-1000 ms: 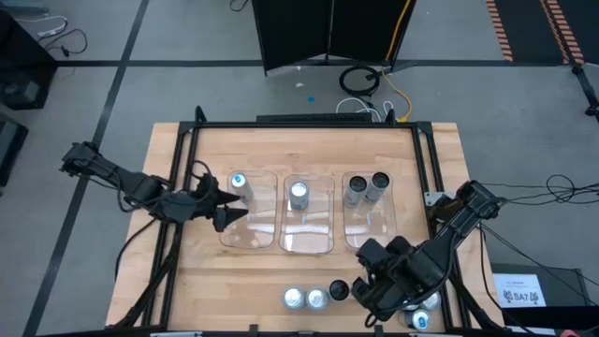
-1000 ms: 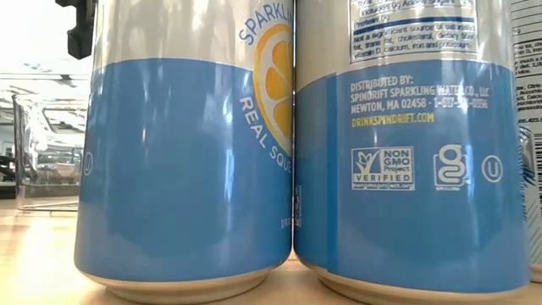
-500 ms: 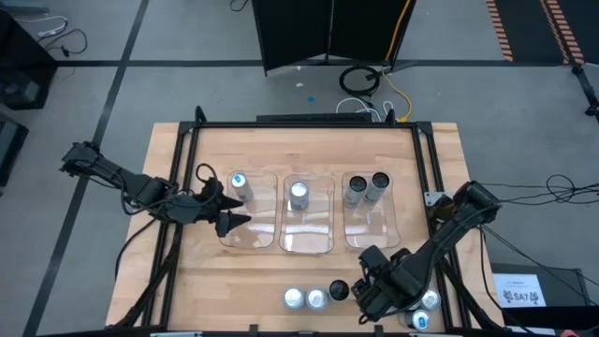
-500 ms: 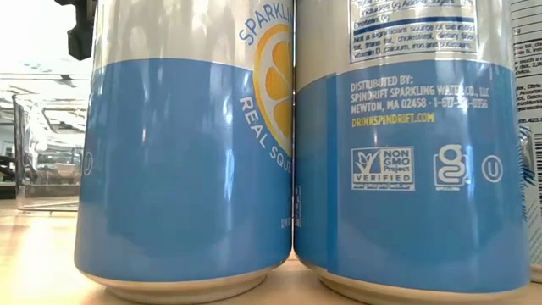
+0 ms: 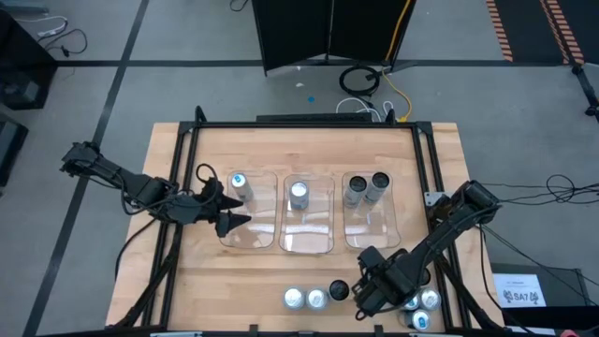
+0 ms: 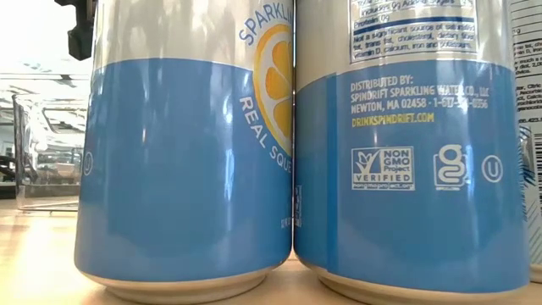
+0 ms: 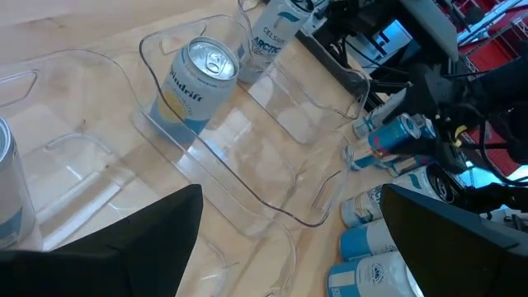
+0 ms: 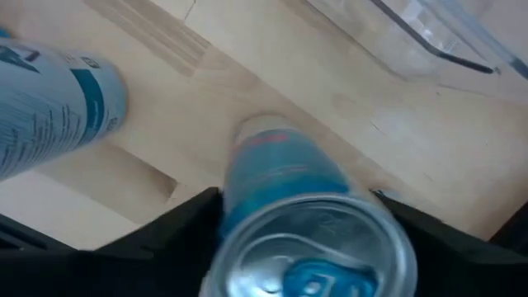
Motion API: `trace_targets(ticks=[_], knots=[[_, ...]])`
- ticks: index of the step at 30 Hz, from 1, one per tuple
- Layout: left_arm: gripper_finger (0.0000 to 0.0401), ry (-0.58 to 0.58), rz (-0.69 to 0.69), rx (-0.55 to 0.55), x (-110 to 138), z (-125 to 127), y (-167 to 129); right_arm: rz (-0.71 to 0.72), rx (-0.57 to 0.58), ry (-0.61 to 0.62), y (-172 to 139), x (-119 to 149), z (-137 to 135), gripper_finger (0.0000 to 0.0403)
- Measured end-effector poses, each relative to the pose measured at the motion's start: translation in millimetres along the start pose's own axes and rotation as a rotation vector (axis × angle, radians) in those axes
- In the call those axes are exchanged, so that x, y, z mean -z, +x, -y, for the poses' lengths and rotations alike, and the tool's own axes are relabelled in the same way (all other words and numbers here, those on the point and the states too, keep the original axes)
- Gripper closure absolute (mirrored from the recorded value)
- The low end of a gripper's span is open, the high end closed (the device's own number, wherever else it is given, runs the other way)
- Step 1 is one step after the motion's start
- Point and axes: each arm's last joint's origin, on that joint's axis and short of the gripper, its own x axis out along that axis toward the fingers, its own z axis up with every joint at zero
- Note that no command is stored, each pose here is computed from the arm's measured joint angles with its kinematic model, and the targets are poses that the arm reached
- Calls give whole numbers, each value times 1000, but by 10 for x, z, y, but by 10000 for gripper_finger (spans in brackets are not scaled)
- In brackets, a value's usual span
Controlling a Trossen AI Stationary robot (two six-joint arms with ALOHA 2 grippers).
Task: Sort soda cans
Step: Put the top blue soda can into the left transparent bin
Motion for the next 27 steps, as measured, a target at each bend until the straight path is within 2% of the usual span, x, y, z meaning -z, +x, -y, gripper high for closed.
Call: trace_targets(ticks=[3, 8, 13, 18, 22, 27], knots=[[21, 0, 0, 0, 0, 0, 0, 0, -3, -13, -7, 0, 0, 186], [21, 0, 0, 0, 0, 0, 0, -15, -41, -20, -124, 2, -13, 190], [21, 0, 0, 0, 0, 0, 0, 30, -115, -8, -592, -7, 104, 190], [21, -2, 1, 0, -1, 0, -1, 116, -177, 46, -1214, -46, 290, 190], [21, -2, 0, 0, 0, 0, -1, 292, -367, 23, -1610, -112, 328, 190], [21, -3, 2, 2, -2, 2, -1, 536, -423, -14, -1860, -444, 317, 190]])
